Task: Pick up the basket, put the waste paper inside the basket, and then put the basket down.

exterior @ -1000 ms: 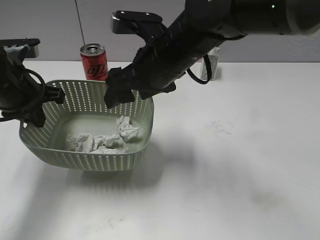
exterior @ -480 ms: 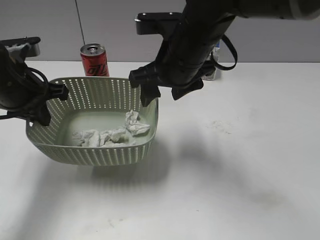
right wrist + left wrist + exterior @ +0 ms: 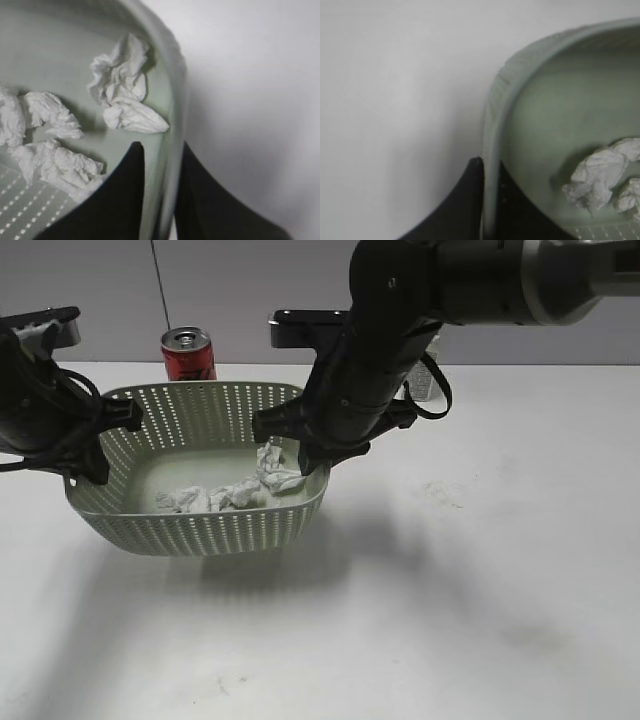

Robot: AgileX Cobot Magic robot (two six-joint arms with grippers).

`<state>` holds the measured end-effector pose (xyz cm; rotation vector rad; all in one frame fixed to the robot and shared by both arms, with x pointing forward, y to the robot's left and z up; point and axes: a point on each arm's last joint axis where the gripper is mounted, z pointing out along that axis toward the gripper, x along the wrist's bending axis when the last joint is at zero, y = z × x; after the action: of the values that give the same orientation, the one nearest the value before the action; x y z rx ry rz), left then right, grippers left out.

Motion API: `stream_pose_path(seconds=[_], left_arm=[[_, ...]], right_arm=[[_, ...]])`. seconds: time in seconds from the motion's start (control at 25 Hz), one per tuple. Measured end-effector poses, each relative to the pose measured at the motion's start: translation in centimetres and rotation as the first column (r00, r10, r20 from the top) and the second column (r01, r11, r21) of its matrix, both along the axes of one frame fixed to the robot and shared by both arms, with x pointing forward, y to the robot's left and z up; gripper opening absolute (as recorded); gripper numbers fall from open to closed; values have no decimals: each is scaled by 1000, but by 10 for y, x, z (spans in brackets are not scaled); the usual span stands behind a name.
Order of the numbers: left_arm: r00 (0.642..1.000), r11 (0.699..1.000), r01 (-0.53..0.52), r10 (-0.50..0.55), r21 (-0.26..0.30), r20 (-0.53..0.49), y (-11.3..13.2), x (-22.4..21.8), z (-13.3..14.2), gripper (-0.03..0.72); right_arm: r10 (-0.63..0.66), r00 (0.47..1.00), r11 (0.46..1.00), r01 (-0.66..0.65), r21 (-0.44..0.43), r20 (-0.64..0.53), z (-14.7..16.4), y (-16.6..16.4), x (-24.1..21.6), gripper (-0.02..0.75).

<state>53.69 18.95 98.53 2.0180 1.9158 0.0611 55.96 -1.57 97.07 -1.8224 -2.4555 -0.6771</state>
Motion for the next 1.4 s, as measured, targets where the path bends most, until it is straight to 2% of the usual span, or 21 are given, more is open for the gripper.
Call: stream_pose_path(seconds=[0.12,0.24,0.4,0.44,0.52,0.64,0.8,0.96,1.08,1.2,1.4], left_arm=[[1000,1000,-7,7,-4,2,0,0,0,16],[1000,1000,5,-5,-4,4,0,0,0,118],[1000,1000,21,-22,6,21,0,1,1,503],[1000,1000,22,-23,7,22,0,1,1,573],[999,1000,23,-23,3,28,1,-1,5,624],[998,1000,25,-25,-8,62,2,-6,20,644],[987,999,30,-24,-38,156,7,-21,54,645],[966,997,42,-25,-58,257,14,-41,89,639],[949,997,51,-31,-53,315,19,-53,105,628],[943,997,54,-34,-50,332,22,-58,111,611],[942,997,54,-36,-46,332,29,-79,105,592]], right_arm=[[-15,1000,1000,15,5,7,0,-1,2,71],[-13,1000,1000,13,6,12,0,0,2,41],[12,1000,1000,-12,-6,9,-1,0,0,3],[17,1000,1000,-17,-14,10,-1,-1,1,2],[21,1000,1000,-21,-19,8,-1,-1,0,1],[27,1000,999,-27,-39,8,-2,-3,1,1],[-8,1000,999,8,-53,-8,0,-18,9,0],[-87,996,994,86,-64,-21,10,-50,26,0],[-144,990,988,143,-59,-10,20,-74,35,0],[-212,977,975,210,-73,-20,17,-93,41,0],[-350,935,933,343,-111,-57,-8,-126,42,0]])
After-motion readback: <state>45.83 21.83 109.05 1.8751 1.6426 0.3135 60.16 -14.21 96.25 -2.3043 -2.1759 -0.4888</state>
